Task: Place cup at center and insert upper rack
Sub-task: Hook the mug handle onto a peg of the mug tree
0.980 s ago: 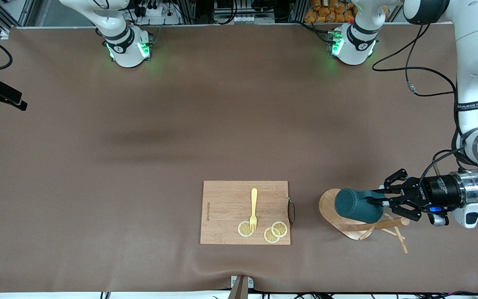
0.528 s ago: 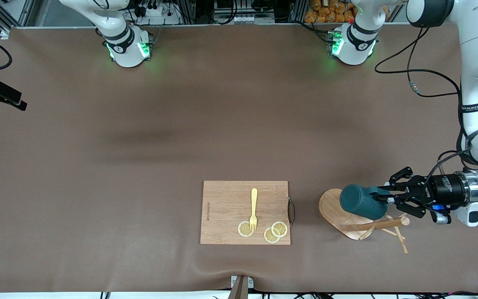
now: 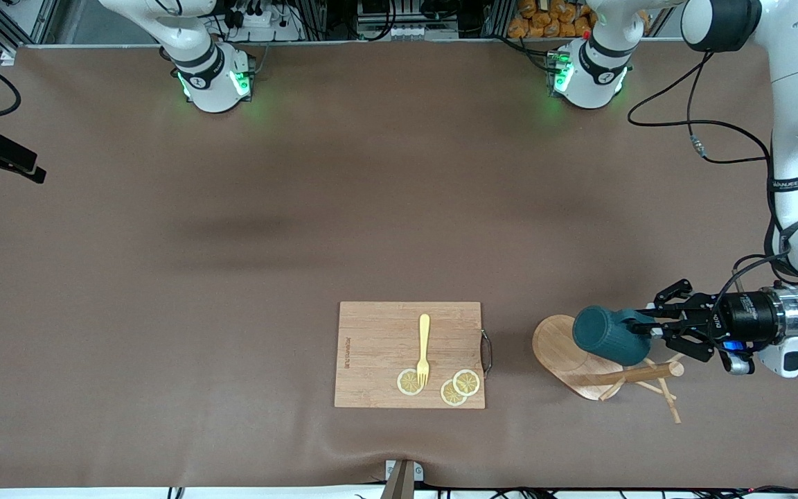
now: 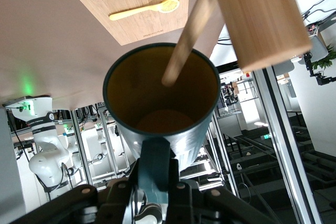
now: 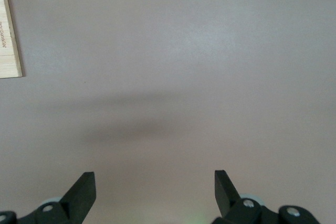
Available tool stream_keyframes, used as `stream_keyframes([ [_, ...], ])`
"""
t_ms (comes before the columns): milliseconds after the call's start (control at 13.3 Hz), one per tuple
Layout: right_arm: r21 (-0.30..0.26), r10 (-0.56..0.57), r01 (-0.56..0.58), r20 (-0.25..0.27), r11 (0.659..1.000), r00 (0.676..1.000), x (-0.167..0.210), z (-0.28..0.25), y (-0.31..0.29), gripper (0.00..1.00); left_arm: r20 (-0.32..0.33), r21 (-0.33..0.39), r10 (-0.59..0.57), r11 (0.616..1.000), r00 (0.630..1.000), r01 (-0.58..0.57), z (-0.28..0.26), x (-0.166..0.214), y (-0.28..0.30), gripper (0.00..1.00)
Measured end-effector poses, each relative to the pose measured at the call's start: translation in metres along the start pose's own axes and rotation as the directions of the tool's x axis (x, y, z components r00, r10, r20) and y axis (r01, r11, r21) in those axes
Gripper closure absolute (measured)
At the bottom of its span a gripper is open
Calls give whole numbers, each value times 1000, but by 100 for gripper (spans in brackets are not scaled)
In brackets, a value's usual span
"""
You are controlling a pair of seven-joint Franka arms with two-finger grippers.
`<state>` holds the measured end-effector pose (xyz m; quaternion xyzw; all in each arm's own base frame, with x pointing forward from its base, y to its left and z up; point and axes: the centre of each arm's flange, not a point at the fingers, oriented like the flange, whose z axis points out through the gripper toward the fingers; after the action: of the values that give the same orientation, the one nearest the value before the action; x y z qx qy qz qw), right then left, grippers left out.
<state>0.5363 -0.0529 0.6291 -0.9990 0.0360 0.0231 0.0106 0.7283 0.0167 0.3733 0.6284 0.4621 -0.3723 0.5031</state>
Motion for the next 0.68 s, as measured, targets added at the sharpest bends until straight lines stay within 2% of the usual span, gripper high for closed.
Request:
stream_keyframes([
  [679,0,0,0,1,1000,1000,0,0,0,0,3,-6,33,999,999,-33,-5,28,-8,79],
])
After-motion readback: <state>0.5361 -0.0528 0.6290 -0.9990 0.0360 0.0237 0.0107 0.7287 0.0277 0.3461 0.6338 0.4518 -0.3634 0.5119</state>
